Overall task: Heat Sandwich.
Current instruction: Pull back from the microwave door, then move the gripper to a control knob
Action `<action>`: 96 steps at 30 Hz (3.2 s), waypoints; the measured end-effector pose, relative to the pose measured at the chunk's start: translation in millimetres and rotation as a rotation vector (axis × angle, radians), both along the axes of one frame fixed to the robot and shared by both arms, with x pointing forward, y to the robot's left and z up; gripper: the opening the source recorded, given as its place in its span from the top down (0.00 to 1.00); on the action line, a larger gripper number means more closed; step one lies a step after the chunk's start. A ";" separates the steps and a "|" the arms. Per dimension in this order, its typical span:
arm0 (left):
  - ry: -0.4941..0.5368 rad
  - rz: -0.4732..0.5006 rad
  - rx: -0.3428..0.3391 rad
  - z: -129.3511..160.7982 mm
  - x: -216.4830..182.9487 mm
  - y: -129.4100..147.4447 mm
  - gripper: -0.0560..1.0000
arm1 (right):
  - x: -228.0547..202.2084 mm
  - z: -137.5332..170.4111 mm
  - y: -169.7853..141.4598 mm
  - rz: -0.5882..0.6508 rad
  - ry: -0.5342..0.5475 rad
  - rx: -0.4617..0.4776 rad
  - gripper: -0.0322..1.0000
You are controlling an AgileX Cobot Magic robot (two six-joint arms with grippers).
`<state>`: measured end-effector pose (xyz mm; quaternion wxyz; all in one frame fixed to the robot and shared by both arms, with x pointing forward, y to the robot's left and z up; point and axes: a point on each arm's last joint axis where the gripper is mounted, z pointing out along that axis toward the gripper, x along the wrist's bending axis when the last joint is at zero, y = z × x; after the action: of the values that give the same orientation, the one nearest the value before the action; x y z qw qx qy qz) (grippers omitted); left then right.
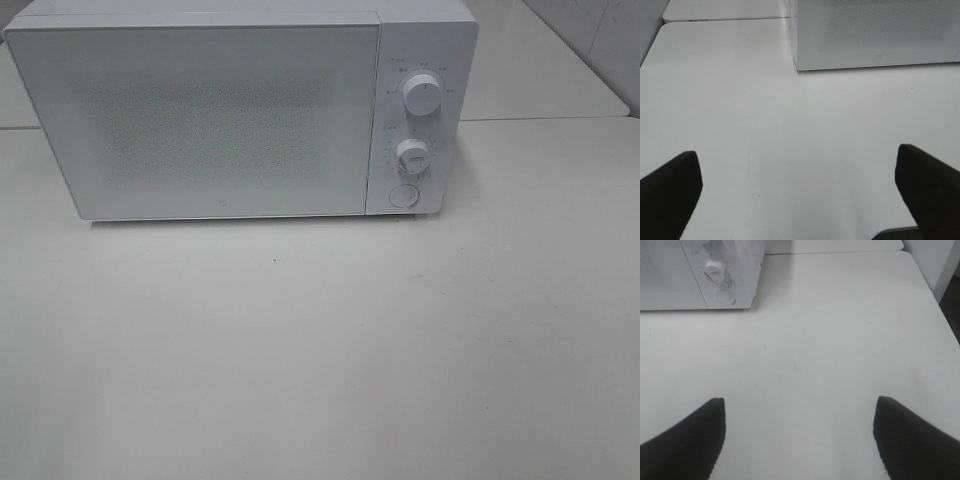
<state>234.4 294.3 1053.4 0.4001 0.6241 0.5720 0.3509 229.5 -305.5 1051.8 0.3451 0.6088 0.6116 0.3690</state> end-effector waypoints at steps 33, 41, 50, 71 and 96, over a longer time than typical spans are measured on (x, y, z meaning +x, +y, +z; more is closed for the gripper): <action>-0.001 0.000 0.000 0.0 -0.2 0.0 0.01 | 126.7 12.2 14.9 0.043 -0.012 -0.055 0.19; -0.001 0.000 0.000 0.0 -0.2 0.0 0.01 | 161.5 1.4 20.3 0.062 0.001 -0.054 0.21; -0.001 0.000 0.000 0.0 -0.2 0.0 0.01 | 193.5 -15.7 25.0 0.087 0.018 -0.074 0.23; -0.001 0.000 0.000 0.0 -0.2 0.0 0.01 | 223.0 -81.2 33.6 0.040 -0.164 -0.126 0.23; -0.001 0.000 0.000 0.0 -0.2 0.0 0.01 | 224.7 -118.6 103.1 0.040 -0.308 -0.087 0.23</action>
<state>234.3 294.3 1053.4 0.4004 0.6239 0.5718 0.3512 454.1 -202.5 933.2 0.4535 0.5174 0.5788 0.4378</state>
